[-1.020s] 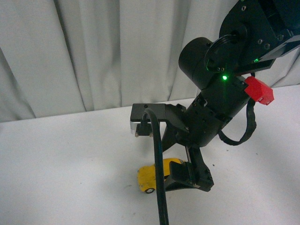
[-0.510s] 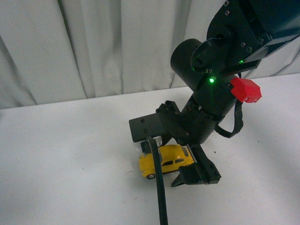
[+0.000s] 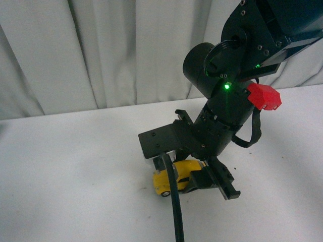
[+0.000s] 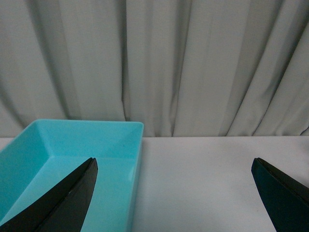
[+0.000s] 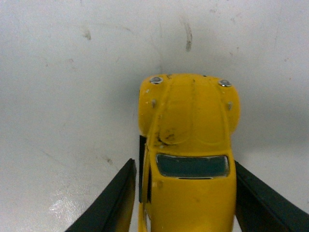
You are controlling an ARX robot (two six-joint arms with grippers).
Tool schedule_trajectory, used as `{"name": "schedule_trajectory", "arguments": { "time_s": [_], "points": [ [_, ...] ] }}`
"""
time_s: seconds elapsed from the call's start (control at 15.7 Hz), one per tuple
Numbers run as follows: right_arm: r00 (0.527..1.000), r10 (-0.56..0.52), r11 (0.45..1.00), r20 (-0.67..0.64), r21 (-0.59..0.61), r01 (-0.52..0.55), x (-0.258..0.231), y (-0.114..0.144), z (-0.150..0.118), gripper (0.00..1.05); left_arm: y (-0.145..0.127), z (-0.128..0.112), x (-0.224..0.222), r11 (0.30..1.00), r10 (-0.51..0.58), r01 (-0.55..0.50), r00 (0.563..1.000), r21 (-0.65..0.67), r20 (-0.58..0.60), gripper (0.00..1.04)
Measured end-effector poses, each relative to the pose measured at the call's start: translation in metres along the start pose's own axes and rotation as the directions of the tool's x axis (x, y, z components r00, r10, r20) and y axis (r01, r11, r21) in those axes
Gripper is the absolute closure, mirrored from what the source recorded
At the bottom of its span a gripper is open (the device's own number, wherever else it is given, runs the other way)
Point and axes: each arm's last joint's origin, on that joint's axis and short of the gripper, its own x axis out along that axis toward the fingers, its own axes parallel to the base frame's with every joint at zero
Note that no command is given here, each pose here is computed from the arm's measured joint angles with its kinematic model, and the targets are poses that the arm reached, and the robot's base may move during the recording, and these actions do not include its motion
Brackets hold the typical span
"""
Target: Wind up and store yellow beetle toy
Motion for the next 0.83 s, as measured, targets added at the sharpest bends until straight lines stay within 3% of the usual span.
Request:
{"name": "schedule_trajectory", "arguments": {
  "time_s": [0.13,0.83],
  "points": [
    [1.0,0.0,1.0,-0.015,-0.017,0.0,-0.0018,0.0003,-0.0006,0.62,0.0,0.0,0.0,1.0,0.0,0.0,1.0,0.0,0.0,0.07],
    [1.0,-0.02,0.995,-0.009,0.097,0.021,0.0001,-0.0024,-0.0016,0.63,0.0,0.0,0.0,1.0,0.0,0.0,1.0,0.0,0.0,0.07]
  ]
}}
